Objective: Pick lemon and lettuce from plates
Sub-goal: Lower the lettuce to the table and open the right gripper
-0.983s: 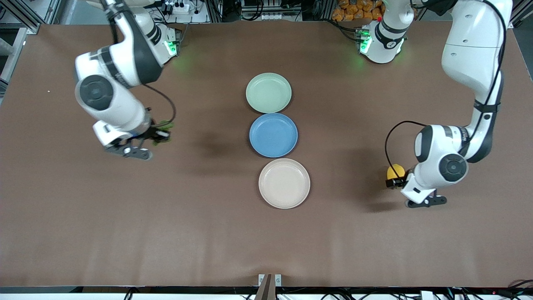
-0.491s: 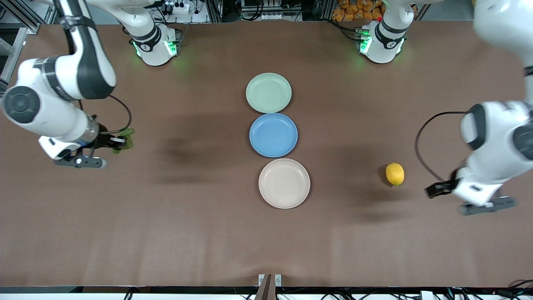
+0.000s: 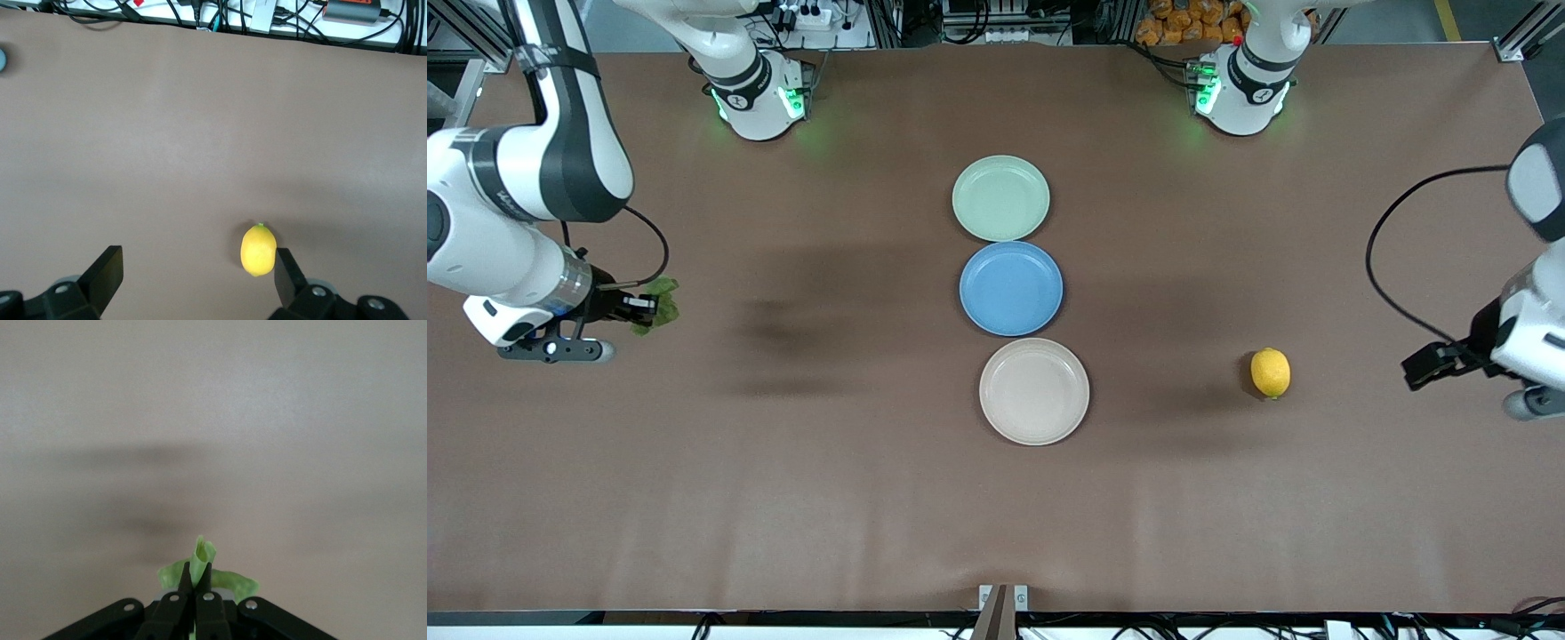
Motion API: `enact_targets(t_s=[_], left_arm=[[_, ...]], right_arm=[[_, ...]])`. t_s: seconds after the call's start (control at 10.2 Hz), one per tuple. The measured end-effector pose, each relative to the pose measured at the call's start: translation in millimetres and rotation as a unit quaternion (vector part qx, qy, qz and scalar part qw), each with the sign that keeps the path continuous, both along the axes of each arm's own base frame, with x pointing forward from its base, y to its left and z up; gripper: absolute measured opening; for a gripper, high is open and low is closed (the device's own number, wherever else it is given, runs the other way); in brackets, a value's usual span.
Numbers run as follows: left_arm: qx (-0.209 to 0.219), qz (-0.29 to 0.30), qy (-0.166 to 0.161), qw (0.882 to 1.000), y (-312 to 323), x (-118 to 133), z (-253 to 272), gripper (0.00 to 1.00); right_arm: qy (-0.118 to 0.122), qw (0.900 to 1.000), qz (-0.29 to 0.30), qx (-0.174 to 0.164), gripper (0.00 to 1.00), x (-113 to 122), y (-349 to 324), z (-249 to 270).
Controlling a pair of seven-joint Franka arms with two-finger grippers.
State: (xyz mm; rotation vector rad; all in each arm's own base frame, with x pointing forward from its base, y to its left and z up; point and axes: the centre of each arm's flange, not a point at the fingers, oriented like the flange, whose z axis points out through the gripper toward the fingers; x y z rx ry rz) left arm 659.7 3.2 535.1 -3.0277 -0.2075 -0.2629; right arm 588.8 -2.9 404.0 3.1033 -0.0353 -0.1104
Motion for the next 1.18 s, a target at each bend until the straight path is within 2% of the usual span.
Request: enact_targets(t_s=[0.2,0.49,0.69,1.18], left_arm=[[0.002,-0.007,-0.005,1.0,0.1,-9.7,20.9,1.0],[0.0,-0.009,-0.011,1.0,0.3,-19.6,40.6,1.0],[-0.005,-0.008,-0.012,1.0,-1.4,-27.6,53.4,1.0],[-0.005,-0.024,-0.007,1.0,0.2,-47.1,80.1,1.0]], right_arm=[[-0.016,1.0,-0.002,0.001,0.02,-2.6,-5.8,-25.0],[-0.024,1.0,-0.006,0.003,0.02,-0.2,-23.9,-54.6],[-0.043,0.999,-0.005,0.005,0.02,0.1,-25.7,-87.5],[-0.065,0.998,-0.003,0.011,0.02,-13.3,-23.6,-166.2]])
